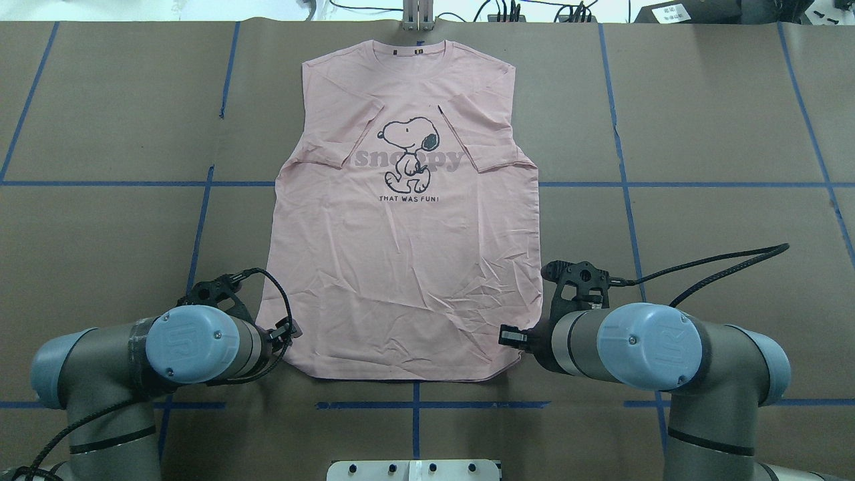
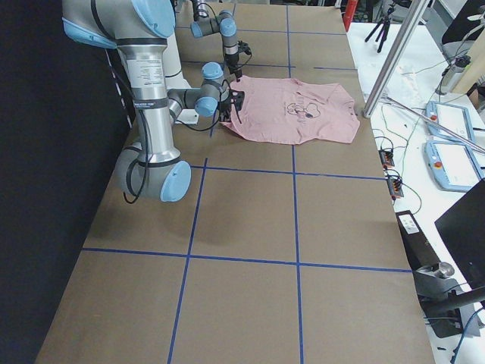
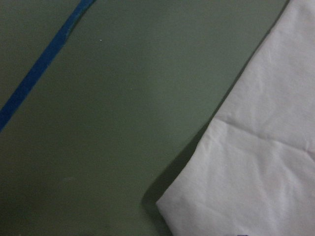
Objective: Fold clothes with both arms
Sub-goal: 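Position both grippers at the near hem corners and grasp them, then lift the hem with both grippers and fold it toward the collar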
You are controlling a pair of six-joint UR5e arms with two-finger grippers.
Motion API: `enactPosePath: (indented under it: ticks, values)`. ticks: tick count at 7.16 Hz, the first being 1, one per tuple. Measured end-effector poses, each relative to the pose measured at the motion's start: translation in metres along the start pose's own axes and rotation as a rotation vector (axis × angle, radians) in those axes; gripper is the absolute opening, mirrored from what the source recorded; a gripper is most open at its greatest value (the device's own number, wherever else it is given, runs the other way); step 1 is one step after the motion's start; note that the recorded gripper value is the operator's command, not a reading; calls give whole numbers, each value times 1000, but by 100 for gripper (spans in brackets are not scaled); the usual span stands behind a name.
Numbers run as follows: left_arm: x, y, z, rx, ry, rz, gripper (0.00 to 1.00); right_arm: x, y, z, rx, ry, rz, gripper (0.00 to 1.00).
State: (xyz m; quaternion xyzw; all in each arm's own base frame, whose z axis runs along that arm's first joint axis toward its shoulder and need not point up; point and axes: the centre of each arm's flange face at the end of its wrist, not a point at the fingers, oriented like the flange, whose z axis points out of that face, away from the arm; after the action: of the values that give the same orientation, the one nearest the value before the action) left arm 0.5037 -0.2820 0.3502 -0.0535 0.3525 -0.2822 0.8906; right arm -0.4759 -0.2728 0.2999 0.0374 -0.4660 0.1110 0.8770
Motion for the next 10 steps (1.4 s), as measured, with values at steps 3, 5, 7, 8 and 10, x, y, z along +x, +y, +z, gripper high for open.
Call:
enactPosePath:
  ticks: [3,5,7,8,10]
  values:
    - [3,2,1,0,1,0,0,2,-6,-1,5,2,5,0]
    - [4,2,-1,-1,6,0,0,5,-7,-1,6,6,6,0]
    - [8,2,-6,-4,17,-1,0,8,-9,0,8,11,5,0]
    - [11,1,-16,-8,36,-2,0,8,-10,-1,6,9,4,0]
    - [14,0,-47,-21,83,0,0,9,-19,-14,-29,-10,19,0]
